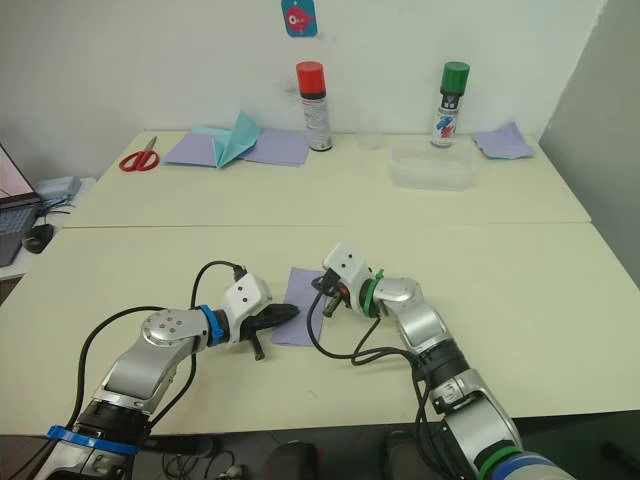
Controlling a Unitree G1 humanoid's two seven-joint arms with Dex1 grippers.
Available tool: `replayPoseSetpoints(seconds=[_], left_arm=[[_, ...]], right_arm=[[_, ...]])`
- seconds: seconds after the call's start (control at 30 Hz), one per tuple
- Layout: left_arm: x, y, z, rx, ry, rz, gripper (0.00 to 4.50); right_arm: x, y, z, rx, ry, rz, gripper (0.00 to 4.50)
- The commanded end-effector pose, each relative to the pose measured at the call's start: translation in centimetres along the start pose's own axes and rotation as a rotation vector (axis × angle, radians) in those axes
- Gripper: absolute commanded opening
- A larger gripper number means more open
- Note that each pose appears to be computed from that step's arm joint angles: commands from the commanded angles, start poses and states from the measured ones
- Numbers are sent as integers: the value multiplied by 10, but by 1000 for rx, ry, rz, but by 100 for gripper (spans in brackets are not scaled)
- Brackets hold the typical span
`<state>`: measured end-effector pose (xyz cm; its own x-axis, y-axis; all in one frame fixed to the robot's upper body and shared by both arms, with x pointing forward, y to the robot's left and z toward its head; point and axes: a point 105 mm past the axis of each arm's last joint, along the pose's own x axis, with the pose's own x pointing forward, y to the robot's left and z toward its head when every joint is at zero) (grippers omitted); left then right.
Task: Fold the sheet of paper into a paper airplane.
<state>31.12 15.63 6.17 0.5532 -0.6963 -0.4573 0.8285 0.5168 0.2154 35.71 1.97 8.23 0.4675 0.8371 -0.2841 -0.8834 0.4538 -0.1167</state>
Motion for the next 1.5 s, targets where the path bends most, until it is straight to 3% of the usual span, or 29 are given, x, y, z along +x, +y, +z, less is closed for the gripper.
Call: replayPoseSetpoints(seconds=[0.03, 0.23, 0.5, 0.83, 0.97, 1.1, 1.17, 1.27, 1.5], left_arm=[[5, -13, -34, -53, 124, -40, 0], [5, -15, -34, -52, 125, -42, 0], [6, -14, -35, -52, 127, -33, 0], [10, -14, -35, -59, 128, -35, 0], [12, -14, -34, -58, 125, -33, 0], [13, -13, -33, -54, 121, -32, 0], [13, -13, -32, -53, 119, -31, 0], [13, -11, -31, -54, 109, -25, 0], [12, -9, -28, -50, 99, -18, 0]], right_arm=[[3, -1, -8, -67, 62, 1, 3], [-2, 9, -19, -41, 90, 61, 3], [-19, 50, -36, -55, 143, 293, 3], [-43, 66, -48, -59, 238, 435, 3], [-42, 57, -32, -30, 185, 398, 3], [-41, 43, 14, 66, -35, 323, 3], [-39, 35, 24, 52, -79, 273, 3], [-32, 29, 20, 7, -63, 204, 3], [-22, 23, -21, -44, 100, 132, 3]])
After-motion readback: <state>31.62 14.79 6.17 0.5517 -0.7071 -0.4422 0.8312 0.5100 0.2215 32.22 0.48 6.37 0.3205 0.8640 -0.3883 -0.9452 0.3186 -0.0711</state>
